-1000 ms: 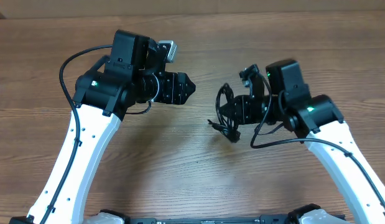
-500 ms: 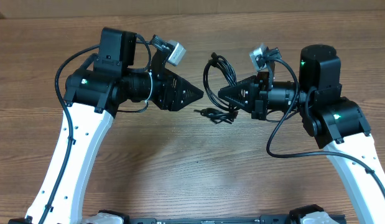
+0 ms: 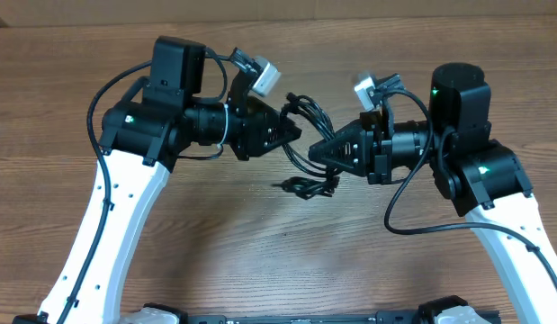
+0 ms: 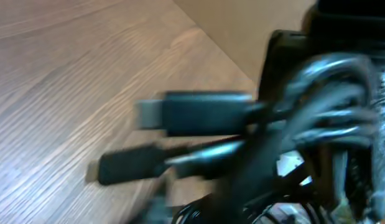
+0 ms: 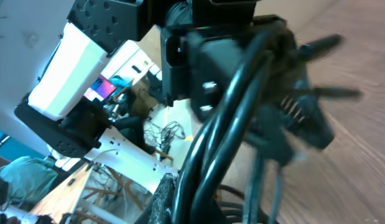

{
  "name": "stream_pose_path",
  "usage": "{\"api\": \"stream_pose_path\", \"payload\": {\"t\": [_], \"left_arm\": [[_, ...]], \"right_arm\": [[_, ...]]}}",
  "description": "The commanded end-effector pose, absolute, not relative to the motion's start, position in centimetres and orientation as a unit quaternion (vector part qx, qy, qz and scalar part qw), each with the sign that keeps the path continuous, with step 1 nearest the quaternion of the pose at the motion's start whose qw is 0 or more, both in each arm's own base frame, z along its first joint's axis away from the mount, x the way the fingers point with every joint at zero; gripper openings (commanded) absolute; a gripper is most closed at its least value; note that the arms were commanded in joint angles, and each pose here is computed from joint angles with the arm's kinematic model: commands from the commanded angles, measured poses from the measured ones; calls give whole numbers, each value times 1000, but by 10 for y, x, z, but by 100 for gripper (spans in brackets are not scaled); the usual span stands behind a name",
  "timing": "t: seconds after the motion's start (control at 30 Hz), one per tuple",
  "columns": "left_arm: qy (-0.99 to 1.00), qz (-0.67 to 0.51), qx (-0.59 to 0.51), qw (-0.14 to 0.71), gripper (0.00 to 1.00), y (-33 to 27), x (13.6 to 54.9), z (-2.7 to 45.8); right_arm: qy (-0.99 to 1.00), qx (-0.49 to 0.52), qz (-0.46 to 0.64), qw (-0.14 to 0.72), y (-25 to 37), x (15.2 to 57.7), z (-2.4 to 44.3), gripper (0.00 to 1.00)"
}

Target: Untangle cables

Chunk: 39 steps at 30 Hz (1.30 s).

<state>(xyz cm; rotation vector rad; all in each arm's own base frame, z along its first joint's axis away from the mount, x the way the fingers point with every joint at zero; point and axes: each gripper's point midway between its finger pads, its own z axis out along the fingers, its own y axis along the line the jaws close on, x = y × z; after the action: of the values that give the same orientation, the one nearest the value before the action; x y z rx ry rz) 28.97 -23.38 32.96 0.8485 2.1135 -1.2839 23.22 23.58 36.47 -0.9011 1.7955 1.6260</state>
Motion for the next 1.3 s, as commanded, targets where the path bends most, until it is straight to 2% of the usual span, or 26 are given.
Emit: {"api": "stream_pose_path", "payload": {"t": [0.0,0.07,0.2,0.3,0.4,0.73,0.97,1.03,1.1,1.13,1.17,1.2,1.27], "left_arm": [[768,-481,327,268,4,-237,287,338],[774,-473,323,270,4,-236,290,336],[825,-426,267,259,4,-221,304,318],[850,-392,249,247,4,-212,306,304],[853,-391,247,242,4,-211,304,302],[840,-415,260,234,4,-220,296,308],[758,-485,360,248,4,-239,269,331],[741,-493,380,252,4,-243,263,335],[743,-490,381,252,4,-244,263,334],[742,-490,381,252,4,-244,263,334],[742,-490,381,252,4,-244,263,334],[742,-490,381,252,4,-244,263,334],[742,-490,381,253,4,-244,263,334]], "right_arm": [[645,-358,612,284,236,220,386,5],[670,-335,598,285,235,228,377,18],[769,-245,521,278,224,255,336,67],[808,-208,474,281,214,267,317,80],[824,-192,442,296,207,277,310,82],[804,-280,389,352,204,282,307,79],[775,-354,355,386,204,283,307,73],[773,-358,352,388,204,283,307,59],[773,-358,352,388,204,283,307,34],[773,-358,352,388,204,283,307,18],[773,-357,353,388,204,283,307,10],[773,-357,353,387,204,283,307,5],[773,-357,353,387,204,283,307,4]]}}
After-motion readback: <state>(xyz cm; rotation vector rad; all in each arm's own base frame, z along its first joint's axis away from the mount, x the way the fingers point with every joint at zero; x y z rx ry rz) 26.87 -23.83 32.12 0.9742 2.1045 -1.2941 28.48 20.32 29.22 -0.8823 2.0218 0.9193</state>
